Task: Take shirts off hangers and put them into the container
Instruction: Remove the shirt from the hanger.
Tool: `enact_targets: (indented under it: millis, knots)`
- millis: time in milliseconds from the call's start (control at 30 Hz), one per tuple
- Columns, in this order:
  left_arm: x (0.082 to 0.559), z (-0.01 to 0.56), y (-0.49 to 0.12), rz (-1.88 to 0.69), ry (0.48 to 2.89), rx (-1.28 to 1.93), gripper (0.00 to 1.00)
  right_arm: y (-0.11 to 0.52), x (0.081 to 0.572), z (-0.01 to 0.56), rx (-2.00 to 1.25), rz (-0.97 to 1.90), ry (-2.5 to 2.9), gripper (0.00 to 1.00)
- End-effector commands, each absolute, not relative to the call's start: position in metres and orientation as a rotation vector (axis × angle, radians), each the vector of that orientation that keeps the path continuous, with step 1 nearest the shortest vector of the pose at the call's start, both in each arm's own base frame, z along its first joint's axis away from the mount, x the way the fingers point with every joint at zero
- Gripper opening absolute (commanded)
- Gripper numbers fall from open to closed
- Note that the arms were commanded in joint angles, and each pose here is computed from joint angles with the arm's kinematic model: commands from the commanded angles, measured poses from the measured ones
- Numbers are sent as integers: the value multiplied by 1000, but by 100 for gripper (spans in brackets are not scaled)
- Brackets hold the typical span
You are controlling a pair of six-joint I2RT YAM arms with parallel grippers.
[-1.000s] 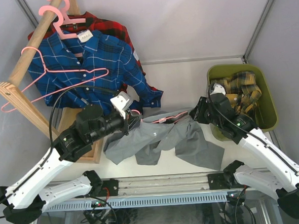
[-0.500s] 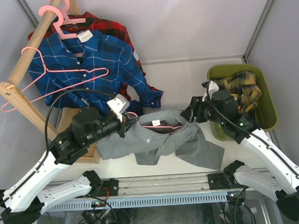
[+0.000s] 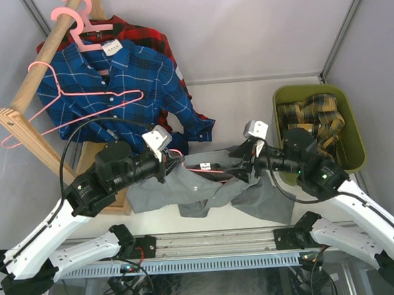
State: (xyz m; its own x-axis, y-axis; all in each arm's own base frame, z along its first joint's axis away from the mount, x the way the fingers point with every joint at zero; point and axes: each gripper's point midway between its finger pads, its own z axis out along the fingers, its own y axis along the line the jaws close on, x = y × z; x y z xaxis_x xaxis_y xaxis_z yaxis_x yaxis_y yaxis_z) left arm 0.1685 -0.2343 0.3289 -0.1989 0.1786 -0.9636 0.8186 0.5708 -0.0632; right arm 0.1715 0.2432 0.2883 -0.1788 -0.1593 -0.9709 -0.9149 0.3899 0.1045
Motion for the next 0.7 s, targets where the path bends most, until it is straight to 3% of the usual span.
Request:
enact_targets:
  millis: [0, 200, 300, 667]
  knots:
    - [160, 373, -234, -784, 1585, 821, 0, 272, 151, 288, -1152, 1015, 1533, 56]
    - [156, 374, -235, -803, 1579, 839, 0, 277, 162, 253, -1157, 963, 1685, 56]
    - [154, 376, -236, -814, 1574, 844, 0, 274, 172, 244, -1303, 823, 1578, 50]
    - [155, 380, -235, -809, 1564, 829, 0, 279, 157, 224, -1428, 889, 1575, 45]
